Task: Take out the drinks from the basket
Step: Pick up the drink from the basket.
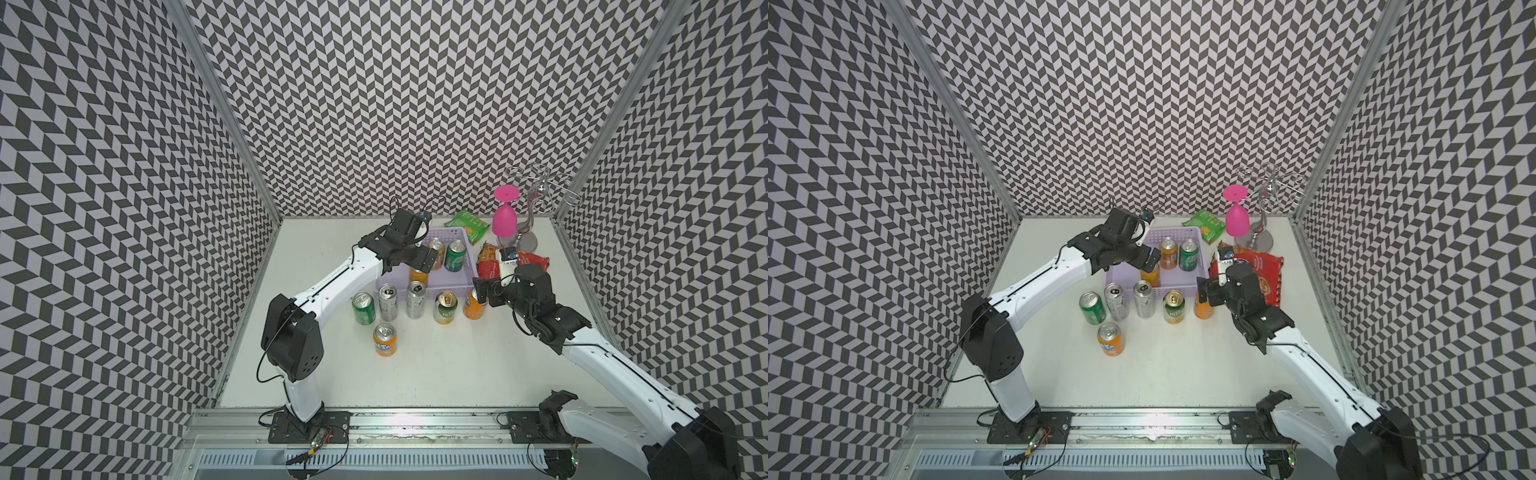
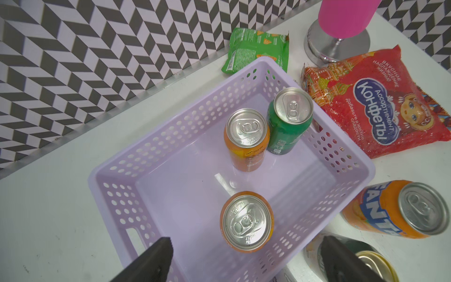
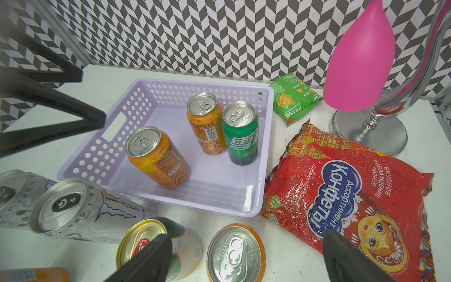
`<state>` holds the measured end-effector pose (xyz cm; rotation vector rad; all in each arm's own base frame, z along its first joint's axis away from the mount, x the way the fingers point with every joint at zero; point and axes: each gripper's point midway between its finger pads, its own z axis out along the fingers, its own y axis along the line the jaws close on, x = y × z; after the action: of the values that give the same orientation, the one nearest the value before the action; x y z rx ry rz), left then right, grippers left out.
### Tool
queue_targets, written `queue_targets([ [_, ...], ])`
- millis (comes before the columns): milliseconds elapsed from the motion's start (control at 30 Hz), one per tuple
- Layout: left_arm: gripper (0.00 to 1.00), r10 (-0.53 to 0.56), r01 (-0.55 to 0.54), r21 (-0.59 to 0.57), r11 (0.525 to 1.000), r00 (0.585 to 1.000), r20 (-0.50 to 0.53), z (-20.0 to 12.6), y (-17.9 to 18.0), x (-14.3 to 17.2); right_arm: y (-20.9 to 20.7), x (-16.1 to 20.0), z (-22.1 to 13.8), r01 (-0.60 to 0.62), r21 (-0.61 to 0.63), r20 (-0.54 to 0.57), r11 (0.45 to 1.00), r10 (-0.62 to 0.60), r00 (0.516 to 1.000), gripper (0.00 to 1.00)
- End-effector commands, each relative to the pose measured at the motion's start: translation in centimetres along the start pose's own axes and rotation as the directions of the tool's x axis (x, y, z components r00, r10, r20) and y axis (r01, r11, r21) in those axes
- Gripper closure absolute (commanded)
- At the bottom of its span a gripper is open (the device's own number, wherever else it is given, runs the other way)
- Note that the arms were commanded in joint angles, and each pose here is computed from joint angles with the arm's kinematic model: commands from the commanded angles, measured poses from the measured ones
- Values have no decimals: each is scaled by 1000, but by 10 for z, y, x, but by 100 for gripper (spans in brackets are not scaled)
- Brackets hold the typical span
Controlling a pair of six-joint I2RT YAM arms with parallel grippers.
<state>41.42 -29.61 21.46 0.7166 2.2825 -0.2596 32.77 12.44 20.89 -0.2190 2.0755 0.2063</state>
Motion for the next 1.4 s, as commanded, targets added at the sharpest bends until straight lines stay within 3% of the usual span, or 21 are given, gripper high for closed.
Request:
queue_targets([
  [0,1,24,-23,29,999,998,-63,12,0,6,0,-12,-4,-9,-7,60,1000,10,998,0],
  [267,1,28,-21,43,999,986,-167,52,1,21,-1,-12,-3,-12,-8,61,1000,13,998,0],
  [733,6,40,-26,53,998,959,-279,85,-1,51,-2,-13,-3,-18,-12,66,1000,18,998,1],
  [1000,18,34,-17,59,998,952,-303,90,-2,56,-2,-13,-3,-18,-14,65,1000,19,998,0],
  [1167,33,39,-15,85,996,956,-291,88,-7,52,-2,-13,-4,-19,-13,66,1000,20,998,0],
  [1367,39,42,-15,104,994,964,-263,79,-11,40,-2,-14,-4,-17,-13,68,1000,18,997,0],
])
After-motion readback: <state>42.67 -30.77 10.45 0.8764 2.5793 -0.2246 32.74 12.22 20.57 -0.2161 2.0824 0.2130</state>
